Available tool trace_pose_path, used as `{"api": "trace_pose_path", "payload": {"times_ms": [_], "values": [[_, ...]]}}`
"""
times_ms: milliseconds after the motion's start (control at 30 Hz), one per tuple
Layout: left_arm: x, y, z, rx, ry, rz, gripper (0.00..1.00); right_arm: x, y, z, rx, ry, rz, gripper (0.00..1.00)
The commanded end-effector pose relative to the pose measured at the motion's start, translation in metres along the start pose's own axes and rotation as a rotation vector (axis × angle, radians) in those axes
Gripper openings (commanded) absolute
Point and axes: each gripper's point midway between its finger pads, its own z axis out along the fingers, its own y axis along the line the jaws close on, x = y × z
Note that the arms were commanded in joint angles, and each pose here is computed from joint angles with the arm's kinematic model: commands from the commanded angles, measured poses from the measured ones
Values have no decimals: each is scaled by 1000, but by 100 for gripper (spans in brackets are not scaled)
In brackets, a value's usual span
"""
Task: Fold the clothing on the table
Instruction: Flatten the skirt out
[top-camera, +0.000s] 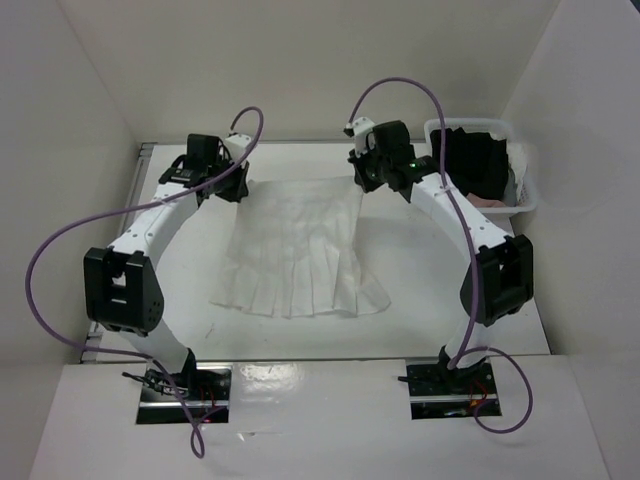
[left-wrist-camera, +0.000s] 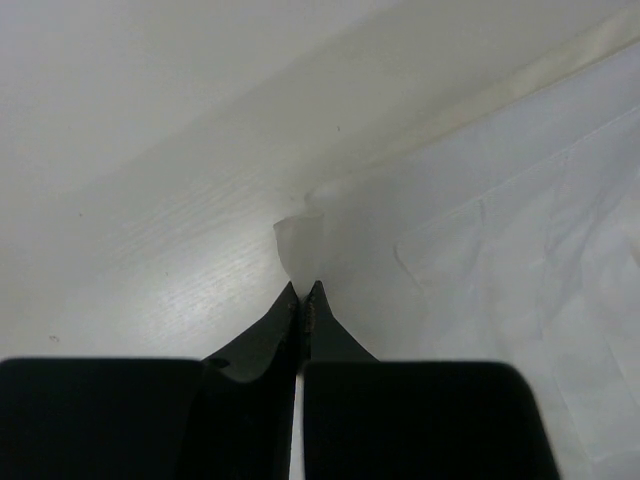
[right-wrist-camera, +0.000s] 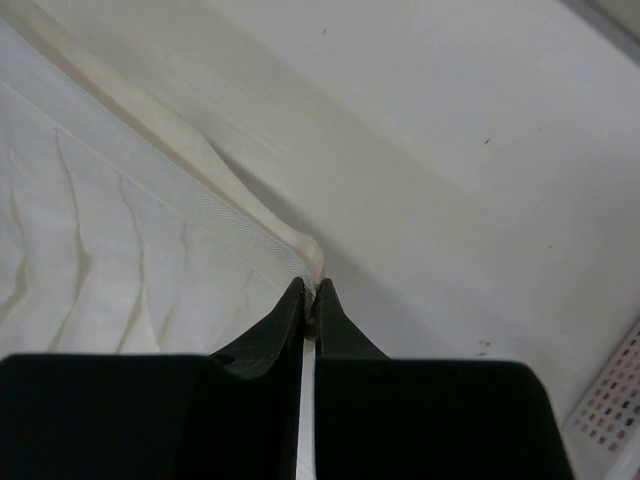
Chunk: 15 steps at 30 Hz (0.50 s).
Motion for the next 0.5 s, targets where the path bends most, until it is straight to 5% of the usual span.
{"api": "trace_pose_path", "payload": {"times_ms": [0,200,467], "values": [[-32,27,0,-88,-77,4,0,-48,-53,-10,156,-131,-19,0],[-36,41,26,-108,-55,-11,0,-30,-73,26,218,-73,-34,0],[-128,49,-27,-171,-232,22,0,-123,-111,-32,318,-266,-10,0]]}}
